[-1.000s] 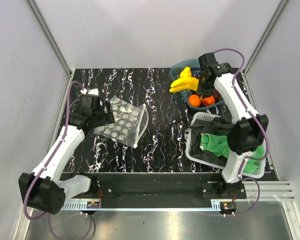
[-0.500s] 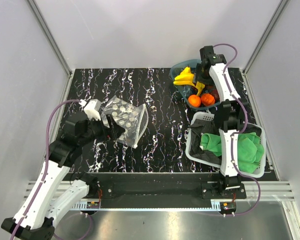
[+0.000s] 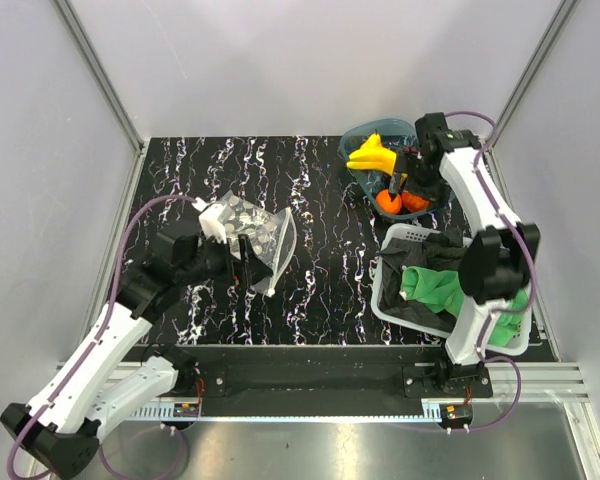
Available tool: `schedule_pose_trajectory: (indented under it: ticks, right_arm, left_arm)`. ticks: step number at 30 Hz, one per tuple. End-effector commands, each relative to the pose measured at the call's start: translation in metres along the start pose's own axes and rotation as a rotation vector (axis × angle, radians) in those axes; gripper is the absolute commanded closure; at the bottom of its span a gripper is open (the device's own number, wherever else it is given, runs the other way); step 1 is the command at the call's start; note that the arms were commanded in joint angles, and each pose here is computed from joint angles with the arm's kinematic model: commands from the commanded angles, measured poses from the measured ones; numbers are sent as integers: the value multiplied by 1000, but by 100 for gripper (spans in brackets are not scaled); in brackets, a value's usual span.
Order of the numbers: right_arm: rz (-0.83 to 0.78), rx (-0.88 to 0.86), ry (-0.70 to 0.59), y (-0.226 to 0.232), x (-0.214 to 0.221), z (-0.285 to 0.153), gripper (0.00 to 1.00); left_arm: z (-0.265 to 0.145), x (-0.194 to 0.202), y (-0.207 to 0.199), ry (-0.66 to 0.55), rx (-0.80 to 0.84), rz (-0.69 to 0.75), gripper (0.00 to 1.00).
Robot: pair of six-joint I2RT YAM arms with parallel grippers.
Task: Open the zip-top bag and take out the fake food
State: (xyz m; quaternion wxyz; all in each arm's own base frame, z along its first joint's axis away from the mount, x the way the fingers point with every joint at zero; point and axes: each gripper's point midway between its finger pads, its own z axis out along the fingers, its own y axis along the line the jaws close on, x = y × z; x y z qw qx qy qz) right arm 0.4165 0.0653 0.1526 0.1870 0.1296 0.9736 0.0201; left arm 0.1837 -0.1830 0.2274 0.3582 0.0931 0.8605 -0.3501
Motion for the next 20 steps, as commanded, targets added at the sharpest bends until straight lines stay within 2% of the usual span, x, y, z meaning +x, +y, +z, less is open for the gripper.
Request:
schedule_pose_trajectory:
  ticks: [1,4,6,9,12,15,16,17,18,19,20]
  right_arm:
    - [34,-160,-92,17,10,-43,0]
    - [53,-266,-63,28,34,-55,0]
    - [33,-398,-97,47,45,-81,0]
    - [31,-480,-125,56,69,-108,0]
    - [81,-579,-196,63,86,-141,0]
    - [162,-688,-220,64,112,-151,0]
    - [161,-742,-262,62,119,-169,0]
    - [176,-784,-293,64,119,-178,0]
    - [186,-822,-320,59,130,-188,0]
    - [198,-864,-329,60,134,-199,0]
    - [183,-924,-353,63,137,-215,0]
  left_arm:
    - [7,-6,-31,-8,118,29,11]
    - [11,-4,-45,4,156,52,11]
    - [14,0,-54,25,188,51,11]
    - [17,2,-72,25,267,39,11]
    - [13,-4,-93,-28,364,39,10]
    - [2,-15,-107,-145,453,22,6]
    - [-6,-26,-114,-221,493,20,4]
    - [-5,-21,-111,-225,502,-29,3]
    - [-21,-33,-121,-304,563,-32,1]
    - [-29,-35,-126,-327,601,-50,1]
    - [-39,-39,-132,-338,647,-120,1]
